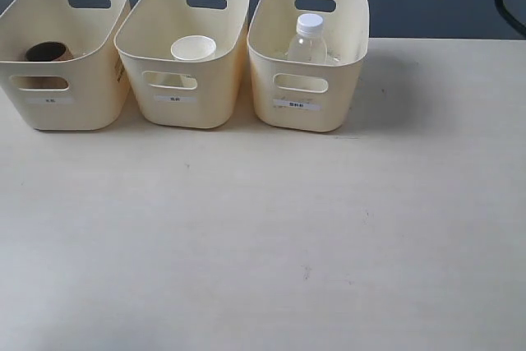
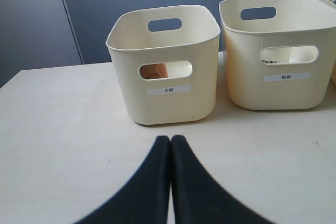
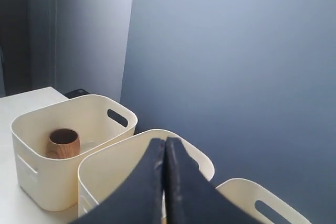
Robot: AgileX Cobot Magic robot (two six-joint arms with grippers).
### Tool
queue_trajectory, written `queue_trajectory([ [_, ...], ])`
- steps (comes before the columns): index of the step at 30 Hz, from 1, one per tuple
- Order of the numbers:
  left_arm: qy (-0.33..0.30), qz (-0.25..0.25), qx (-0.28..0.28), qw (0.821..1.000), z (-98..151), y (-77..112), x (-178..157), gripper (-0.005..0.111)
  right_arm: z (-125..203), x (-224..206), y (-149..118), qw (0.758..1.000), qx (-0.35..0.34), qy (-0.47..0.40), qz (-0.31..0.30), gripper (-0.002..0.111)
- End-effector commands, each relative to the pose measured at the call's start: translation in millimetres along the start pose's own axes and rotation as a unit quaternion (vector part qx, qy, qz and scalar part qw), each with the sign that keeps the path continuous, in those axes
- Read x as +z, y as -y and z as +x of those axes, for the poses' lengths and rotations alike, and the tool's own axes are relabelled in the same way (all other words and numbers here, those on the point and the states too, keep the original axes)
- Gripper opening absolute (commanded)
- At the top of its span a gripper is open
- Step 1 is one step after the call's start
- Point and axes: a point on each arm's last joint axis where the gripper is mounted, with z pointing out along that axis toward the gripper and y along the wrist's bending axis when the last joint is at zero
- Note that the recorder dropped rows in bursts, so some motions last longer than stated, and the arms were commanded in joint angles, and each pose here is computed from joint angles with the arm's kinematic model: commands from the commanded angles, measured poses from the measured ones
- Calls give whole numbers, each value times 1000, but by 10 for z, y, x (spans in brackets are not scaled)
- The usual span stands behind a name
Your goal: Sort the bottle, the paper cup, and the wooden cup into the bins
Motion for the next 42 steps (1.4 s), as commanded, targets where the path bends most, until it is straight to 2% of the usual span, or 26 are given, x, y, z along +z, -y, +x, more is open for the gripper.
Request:
queue_trajectory([
  [1, 6, 1, 0, 1000, -15, 1, 1, 0, -13, -35, 28, 1000, 11, 5, 9, -1],
  [6, 6, 1, 0, 1000, -15, 1, 1, 0, -17, -36, 34, 1000, 7, 6, 12, -1],
  [14, 6, 1, 0, 1000, -15, 1, 1, 0, -80, -66, 170, 995, 28, 39, 84, -1],
  [16, 6, 1, 0, 1000, -15, 1, 1, 0, -92, -97, 183, 996, 29, 37, 76, -1],
  [21, 6, 1, 0, 1000, -15, 1, 1, 0, 43, -332, 336, 998, 54, -32, -14, -1],
  [23, 6, 1, 0, 1000, -15, 1, 1, 0, 146, -498, 441, 995, 82, -56, -16, -1],
  [25, 6, 1, 0, 1000, -15, 1, 1, 0, 303, -688, 544, 990, 118, -76, 6, -1],
  [27, 6, 1, 0, 1000, -15, 1, 1, 0, 477, -924, 646, 984, 145, -81, 59, -1],
  [30, 6, 1, 0, 1000, -15, 1, 1, 0, 692, -1300, 697, 977, 149, -72, 138, -1],
  [34, 6, 1, 0, 1000, -15, 1, 1, 0, 898, -1701, 582, 968, 138, -44, 206, -1],
  [42, 6, 1, 0, 1000, -15, 1, 1, 0, 1369, -2095, 258, 960, 103, -7, 259, -1],
])
